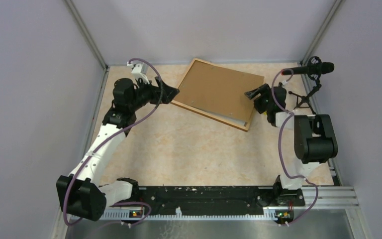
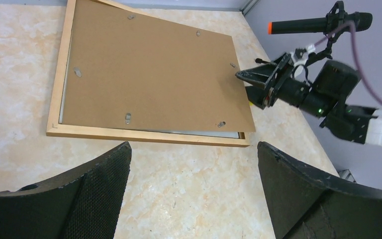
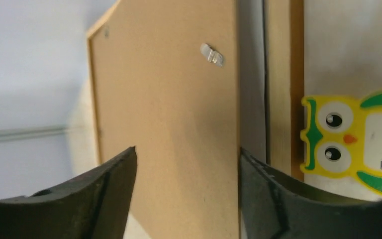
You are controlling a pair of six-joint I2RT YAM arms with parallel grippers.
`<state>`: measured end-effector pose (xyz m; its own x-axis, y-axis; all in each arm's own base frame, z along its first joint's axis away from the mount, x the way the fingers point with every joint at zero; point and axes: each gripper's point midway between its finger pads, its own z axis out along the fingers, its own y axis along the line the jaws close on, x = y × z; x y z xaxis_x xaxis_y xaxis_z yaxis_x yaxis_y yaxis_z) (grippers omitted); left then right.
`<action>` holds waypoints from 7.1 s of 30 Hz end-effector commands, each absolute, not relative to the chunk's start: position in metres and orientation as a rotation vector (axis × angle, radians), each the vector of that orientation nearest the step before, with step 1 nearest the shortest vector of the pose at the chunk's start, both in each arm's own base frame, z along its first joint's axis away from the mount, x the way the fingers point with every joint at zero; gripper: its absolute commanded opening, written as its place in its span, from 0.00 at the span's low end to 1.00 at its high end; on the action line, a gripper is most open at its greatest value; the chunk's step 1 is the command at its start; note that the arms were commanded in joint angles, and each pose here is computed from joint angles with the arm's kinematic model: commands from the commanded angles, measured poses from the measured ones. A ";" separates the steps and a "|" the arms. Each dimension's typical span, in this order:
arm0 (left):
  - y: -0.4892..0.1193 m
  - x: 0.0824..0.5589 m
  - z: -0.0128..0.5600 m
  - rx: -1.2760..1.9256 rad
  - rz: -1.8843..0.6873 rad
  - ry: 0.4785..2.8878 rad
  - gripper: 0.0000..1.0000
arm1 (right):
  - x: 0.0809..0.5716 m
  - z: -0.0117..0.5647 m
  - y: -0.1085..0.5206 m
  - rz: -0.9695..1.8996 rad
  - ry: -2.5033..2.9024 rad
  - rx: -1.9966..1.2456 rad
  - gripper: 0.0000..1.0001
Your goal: Put the photo into the frame
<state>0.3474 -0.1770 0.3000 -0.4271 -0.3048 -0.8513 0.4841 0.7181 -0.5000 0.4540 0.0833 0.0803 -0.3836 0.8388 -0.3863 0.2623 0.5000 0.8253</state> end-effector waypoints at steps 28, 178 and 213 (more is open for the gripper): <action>-0.178 0.351 0.304 0.143 -0.912 1.781 0.99 | 0.406 0.062 0.190 0.040 2.548 -0.335 0.78; -0.190 0.380 0.081 -0.259 -1.107 2.478 0.98 | 0.361 0.113 0.042 0.114 2.465 0.357 0.81; -0.131 0.212 0.027 -0.578 -0.634 2.789 0.87 | 0.334 0.036 0.124 0.173 2.614 0.052 0.81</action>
